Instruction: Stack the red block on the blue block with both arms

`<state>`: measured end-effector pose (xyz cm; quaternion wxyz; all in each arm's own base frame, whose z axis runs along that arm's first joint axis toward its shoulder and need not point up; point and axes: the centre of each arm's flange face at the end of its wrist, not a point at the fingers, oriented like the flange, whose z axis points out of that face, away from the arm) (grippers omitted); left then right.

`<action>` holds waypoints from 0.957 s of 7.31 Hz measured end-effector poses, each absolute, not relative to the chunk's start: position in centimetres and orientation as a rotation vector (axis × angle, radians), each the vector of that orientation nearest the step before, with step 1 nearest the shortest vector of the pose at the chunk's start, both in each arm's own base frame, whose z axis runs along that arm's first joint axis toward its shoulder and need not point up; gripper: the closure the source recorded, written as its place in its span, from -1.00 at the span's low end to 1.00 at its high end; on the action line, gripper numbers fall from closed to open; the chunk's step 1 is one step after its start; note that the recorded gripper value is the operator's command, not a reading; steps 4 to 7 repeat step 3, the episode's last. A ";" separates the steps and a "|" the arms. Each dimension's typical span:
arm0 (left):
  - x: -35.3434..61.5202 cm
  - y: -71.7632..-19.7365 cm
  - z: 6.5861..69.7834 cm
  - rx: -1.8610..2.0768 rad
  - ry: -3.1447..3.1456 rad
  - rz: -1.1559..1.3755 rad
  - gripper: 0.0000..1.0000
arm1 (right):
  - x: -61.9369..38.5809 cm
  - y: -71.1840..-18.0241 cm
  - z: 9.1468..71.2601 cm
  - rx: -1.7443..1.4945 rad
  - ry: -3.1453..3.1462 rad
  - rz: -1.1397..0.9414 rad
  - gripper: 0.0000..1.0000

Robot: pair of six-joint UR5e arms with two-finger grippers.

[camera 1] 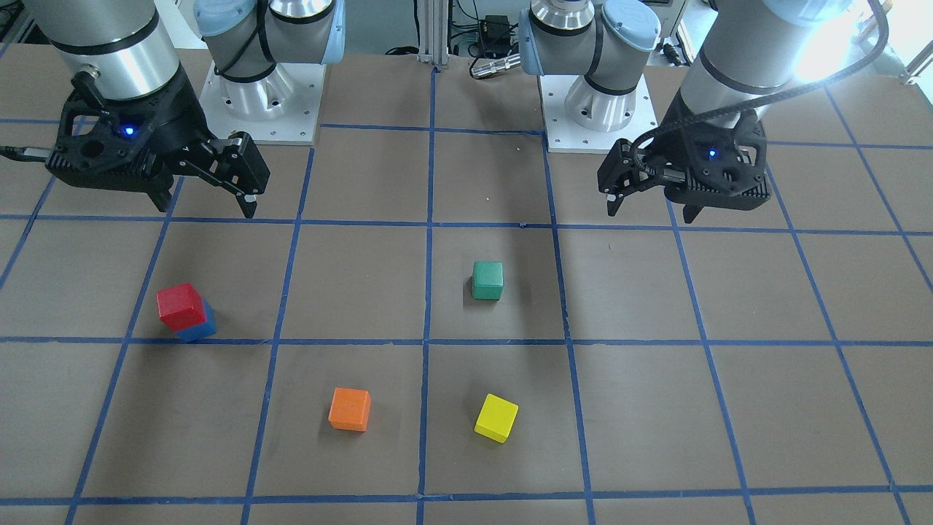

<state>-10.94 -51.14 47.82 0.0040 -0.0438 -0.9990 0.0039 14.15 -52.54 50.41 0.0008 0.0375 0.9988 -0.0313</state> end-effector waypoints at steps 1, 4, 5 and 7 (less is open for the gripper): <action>-11.0 -50.9 47.8 -0.139 -3.130 0.013 -1.00 | 14.3 -52.9 50.5 0.123 3.123 -0.081 -1.00; -11.0 -50.8 47.8 -0.140 -3.130 0.015 -1.00 | 14.4 -53.1 50.6 0.126 3.112 -0.050 -1.00; -11.0 -50.8 47.8 -0.140 -3.130 0.015 -1.00 | 14.4 -53.1 50.6 0.126 3.112 -0.050 -1.00; -11.0 -50.8 47.8 -0.140 -3.130 0.015 -1.00 | 14.4 -53.1 50.6 0.126 3.112 -0.050 -1.00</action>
